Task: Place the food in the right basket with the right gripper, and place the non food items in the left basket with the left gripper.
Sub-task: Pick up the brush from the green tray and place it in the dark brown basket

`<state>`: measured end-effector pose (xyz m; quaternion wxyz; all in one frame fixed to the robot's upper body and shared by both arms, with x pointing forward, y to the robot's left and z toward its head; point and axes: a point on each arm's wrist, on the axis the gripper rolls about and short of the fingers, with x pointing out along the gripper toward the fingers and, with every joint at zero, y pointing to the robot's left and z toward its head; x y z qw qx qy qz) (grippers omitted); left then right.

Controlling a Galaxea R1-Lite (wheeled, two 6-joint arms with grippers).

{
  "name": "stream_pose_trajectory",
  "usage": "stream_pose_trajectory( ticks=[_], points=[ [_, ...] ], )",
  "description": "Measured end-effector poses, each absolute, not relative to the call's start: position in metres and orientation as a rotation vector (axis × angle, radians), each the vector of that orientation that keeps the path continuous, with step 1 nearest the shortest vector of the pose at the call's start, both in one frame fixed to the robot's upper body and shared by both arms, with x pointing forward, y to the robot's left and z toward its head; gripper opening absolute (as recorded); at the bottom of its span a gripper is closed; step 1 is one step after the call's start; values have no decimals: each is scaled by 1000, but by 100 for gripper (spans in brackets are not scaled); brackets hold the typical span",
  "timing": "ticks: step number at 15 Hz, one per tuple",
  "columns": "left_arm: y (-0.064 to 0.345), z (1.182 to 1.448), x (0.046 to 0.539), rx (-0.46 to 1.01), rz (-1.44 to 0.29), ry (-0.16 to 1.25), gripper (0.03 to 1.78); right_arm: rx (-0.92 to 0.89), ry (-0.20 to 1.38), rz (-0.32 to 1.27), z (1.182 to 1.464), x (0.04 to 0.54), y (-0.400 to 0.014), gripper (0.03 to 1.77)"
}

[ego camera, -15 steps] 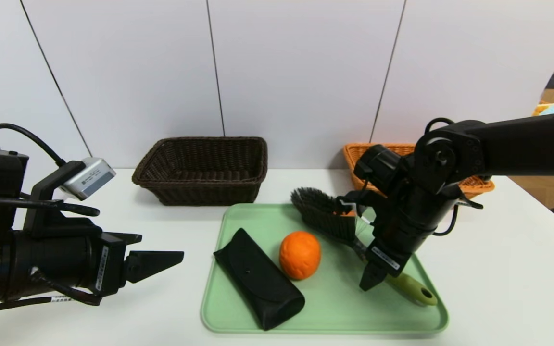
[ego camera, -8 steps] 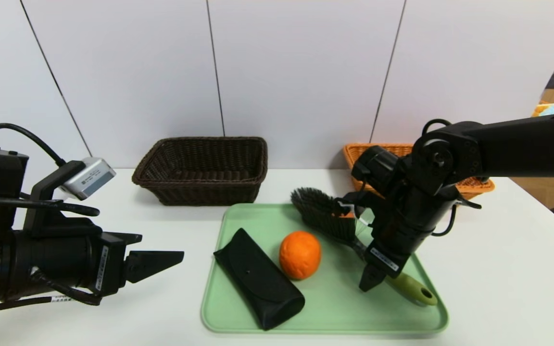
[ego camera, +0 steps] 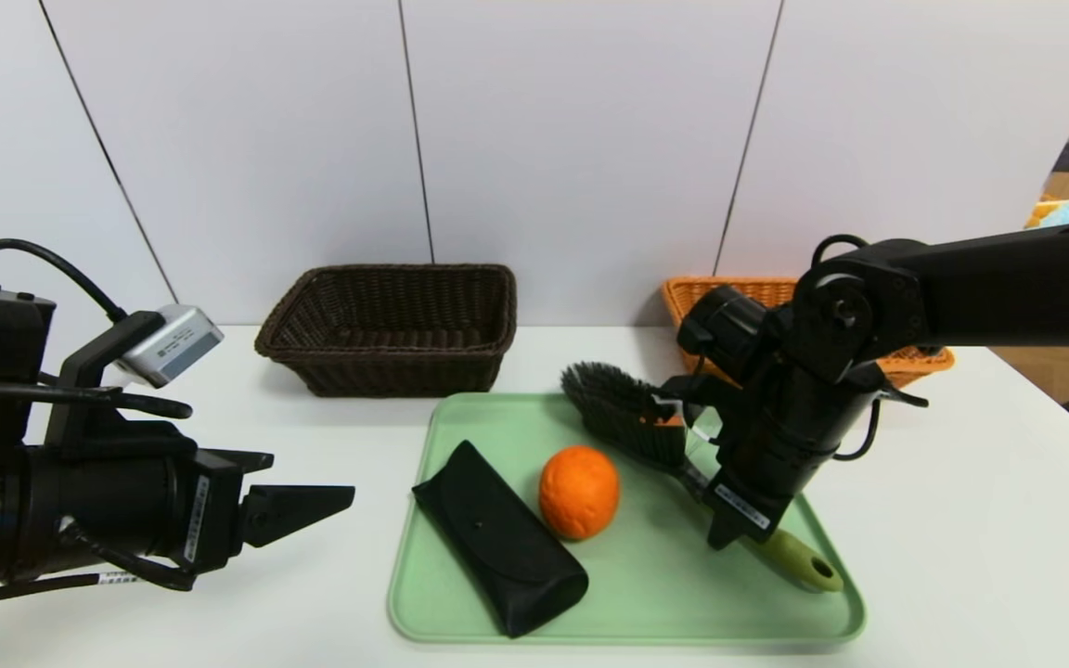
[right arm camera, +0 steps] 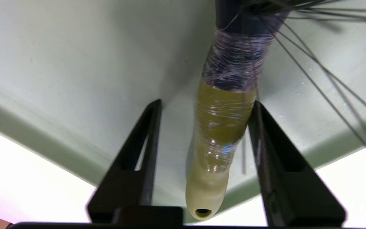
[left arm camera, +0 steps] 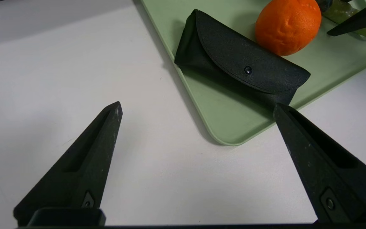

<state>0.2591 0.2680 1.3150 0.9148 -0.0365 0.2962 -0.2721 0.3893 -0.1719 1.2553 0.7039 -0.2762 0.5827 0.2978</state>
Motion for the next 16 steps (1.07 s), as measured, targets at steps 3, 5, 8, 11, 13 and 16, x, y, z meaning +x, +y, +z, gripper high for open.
stream_pose_trajectory(
  ticks=[3, 5, 8, 11, 13, 16],
  points=[
    [268, 1314, 258, -79, -559, 612, 169, -614, 1300, 665, 1255, 388, -173, 40],
    [269, 1313, 257, -85, -555, 617, 169, -615, 1303, 666, 1254, 388, -173, 40],
    [269, 1313, 257, -87, -558, 599, 169, -613, 1304, 665, 1254, 387, -173, 40],
    [269, 1314, 256, -87, -558, 597, 169, -588, 1270, 665, 1261, 387, -175, 40],
    [269, 1313, 255, -87, -558, 598, 169, -567, 1218, 660, 1270, 386, -178, 40],
    [269, 1313, 255, -87, -559, 597, 169, -555, 1178, 651, 1282, 383, -183, 40]
  ],
)
